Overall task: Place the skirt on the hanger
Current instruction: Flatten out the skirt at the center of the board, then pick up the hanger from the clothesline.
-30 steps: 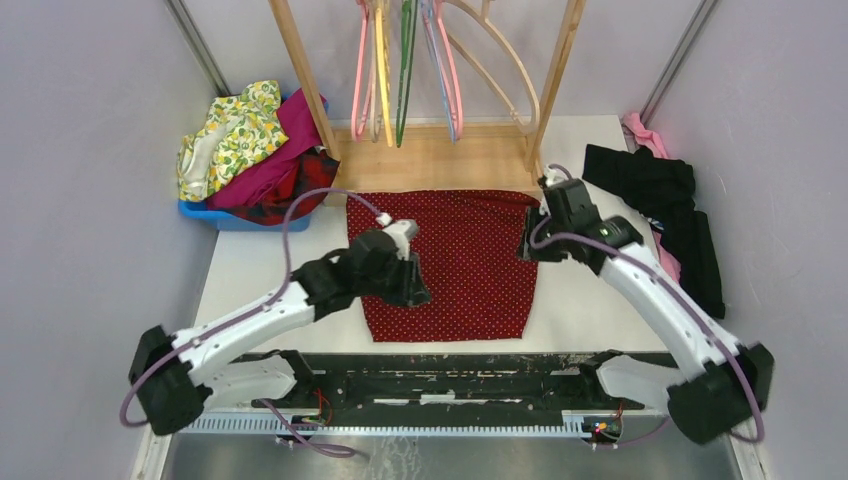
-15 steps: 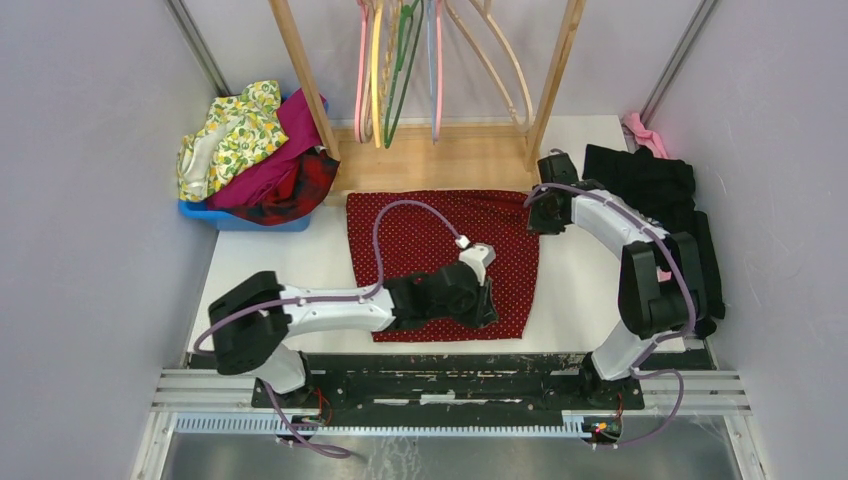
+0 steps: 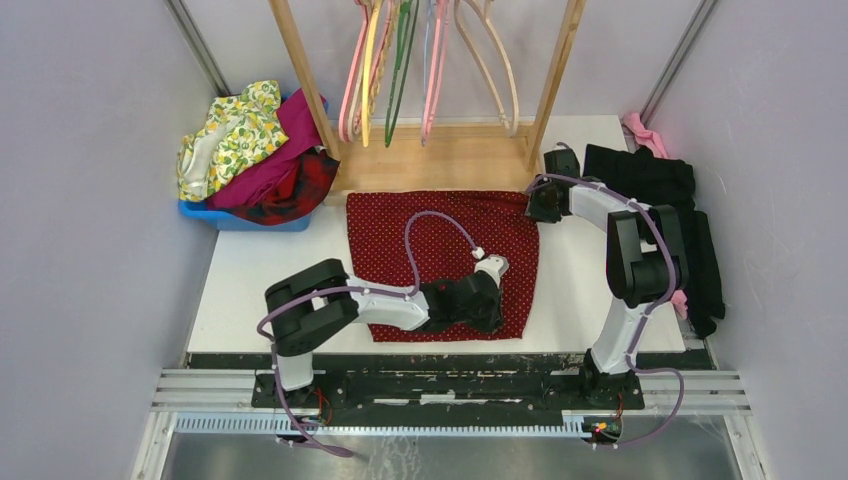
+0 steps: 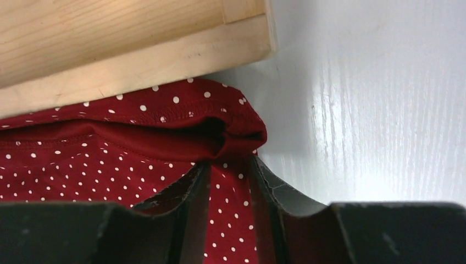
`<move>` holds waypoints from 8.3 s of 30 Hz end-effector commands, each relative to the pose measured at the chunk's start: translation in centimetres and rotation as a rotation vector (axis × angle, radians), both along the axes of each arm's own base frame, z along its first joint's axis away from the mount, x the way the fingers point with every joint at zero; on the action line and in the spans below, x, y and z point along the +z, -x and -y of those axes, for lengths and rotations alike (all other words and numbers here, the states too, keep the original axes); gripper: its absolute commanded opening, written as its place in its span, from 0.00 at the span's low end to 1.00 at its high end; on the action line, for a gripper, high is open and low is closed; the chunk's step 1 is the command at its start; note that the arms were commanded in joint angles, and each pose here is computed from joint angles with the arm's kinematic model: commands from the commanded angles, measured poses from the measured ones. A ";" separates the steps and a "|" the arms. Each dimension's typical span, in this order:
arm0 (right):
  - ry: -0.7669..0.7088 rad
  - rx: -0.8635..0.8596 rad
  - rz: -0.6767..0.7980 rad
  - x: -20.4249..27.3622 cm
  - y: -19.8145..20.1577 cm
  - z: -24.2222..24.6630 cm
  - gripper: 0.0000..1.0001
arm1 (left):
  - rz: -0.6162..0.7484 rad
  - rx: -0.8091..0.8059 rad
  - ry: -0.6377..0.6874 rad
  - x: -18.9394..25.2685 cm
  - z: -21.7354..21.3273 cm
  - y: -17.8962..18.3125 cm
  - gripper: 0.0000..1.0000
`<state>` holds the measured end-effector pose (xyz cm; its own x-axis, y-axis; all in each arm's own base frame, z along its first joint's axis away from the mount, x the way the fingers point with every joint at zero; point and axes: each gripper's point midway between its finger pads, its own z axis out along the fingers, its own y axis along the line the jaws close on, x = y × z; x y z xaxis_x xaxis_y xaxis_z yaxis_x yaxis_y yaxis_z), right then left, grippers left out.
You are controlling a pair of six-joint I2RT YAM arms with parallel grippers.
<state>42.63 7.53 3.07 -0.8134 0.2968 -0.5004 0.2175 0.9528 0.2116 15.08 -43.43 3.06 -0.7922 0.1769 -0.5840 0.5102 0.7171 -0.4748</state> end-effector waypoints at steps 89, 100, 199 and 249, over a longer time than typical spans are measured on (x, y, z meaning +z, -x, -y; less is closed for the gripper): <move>-0.124 0.080 0.246 15.9 -2.7 -0.3 0.37 | 0.049 0.032 0.005 5.1 -4.5 0.7 0.43; -0.237 0.175 0.284 19.4 5.6 -2.2 0.46 | 0.168 0.130 0.037 13.3 -9.1 -3.6 0.64; -0.163 0.395 0.809 42.2 -0.6 -24.4 0.50 | 0.227 0.626 0.213 21.7 -32.4 -13.8 0.83; 0.086 0.320 0.862 42.5 -2.4 -18.3 0.57 | 0.231 0.611 0.219 21.9 -32.1 -14.3 0.82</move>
<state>44.37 26.80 42.29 -0.2718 0.0183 -0.9622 -0.2706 0.9580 0.0946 28.53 -11.04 23.12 -0.6030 -0.3896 -0.6962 0.1111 0.8231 -0.5569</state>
